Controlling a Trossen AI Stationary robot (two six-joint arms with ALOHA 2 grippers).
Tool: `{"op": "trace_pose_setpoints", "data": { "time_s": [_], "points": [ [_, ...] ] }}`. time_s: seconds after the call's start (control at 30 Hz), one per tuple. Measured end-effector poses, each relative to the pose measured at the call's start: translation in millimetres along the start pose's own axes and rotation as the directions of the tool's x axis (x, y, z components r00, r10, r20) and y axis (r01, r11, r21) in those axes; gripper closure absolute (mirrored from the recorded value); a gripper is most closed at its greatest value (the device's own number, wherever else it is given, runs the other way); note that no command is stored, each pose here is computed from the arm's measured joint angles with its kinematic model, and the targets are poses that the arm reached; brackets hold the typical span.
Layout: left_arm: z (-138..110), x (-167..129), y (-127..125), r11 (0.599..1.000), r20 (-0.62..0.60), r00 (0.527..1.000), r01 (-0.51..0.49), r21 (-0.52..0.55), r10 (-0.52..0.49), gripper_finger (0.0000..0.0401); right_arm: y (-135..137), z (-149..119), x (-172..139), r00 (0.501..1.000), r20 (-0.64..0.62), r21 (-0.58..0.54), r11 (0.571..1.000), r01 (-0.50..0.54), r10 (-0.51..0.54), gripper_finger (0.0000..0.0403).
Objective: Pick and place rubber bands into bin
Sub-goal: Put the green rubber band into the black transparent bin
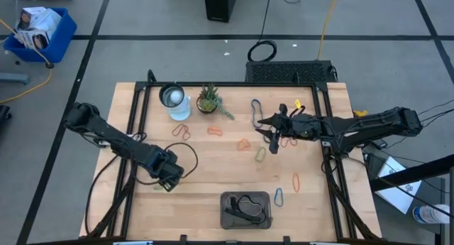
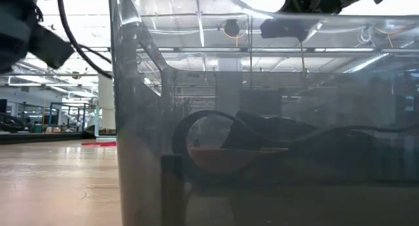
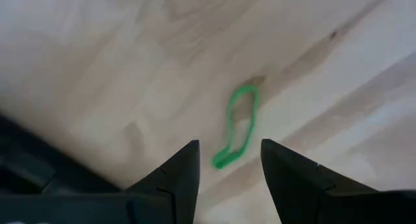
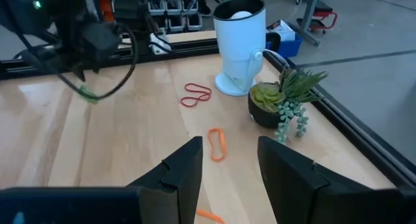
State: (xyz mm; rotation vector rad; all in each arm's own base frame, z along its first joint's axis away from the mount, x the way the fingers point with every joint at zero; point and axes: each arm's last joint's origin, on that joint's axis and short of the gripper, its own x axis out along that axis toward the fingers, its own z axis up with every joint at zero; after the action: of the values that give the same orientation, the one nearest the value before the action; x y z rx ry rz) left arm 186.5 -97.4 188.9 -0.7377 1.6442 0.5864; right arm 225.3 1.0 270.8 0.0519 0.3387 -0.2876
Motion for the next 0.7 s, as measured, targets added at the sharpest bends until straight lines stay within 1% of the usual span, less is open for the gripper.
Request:
{"op": "trace_pose_setpoints", "data": {
  "time_s": [0.1,0.2,0.3,0.4,0.47,0.5,0.6,0.7],
  "points": [
    [1.1,12.2,3.1,1.0,-0.004,1.0,0.014,-0.003,-0.014,0.0231,0.1,0.0,0.0,1.0,0.0,0.0,1.0,-0.001,0.001,0.0261],
    [2.4,19.8,1.0,0.998,-0.005,0.998,0.069,0.004,-0.069,0.0231,0.2,0.0,0.0,1.0,0.0,0.001,1.0,-0.001,0.001,0.0261],
    [3.1,27.6,3.9,0.997,-0.016,0.997,0.078,-0.012,-0.078,0.0231,0.2,0.0,0.0,1.0,0.0,0.001,1.0,-0.001,0.001,0.0261],
    [3.0,34.7,4.7,0.994,-0.029,0.994,0.107,-0.027,-0.108,0.0231,0.2,0.0,0.0,1.0,0.0,0.001,1.0,-0.001,0.001,0.0261],
    [1.5,39.3,7.2,0.994,-0.038,0.994,0.099,-0.037,-0.1,0.0231,0.2,0.0,0.0,1.0,0.0,0.001,1.0,-0.001,0.001,0.0261],
    [0.5,41.3,7.6,0.994,-0.038,0.994,0.101,-0.033,-0.102,0.0231,0.2,0.0,0.0,1.0,0.0,0.001,1.0,-0.001,0.001,0.0261],
    [-0.4,45.3,4.7,0.989,-0.034,0.988,0.148,-0.018,-0.148,0.0231,0.2,0.0,0.0,1.0,0.0,0.001,1.0,-0.001,0.001,0.0261],
    [-1.3,50.4,4.0,0.988,-0.031,0.987,0.157,-0.013,-0.157,0.0231,0.2,0.0,0.0,1.0,0.0,0.001,1.0,0.0,0.0,0.0261]
  ]
}}
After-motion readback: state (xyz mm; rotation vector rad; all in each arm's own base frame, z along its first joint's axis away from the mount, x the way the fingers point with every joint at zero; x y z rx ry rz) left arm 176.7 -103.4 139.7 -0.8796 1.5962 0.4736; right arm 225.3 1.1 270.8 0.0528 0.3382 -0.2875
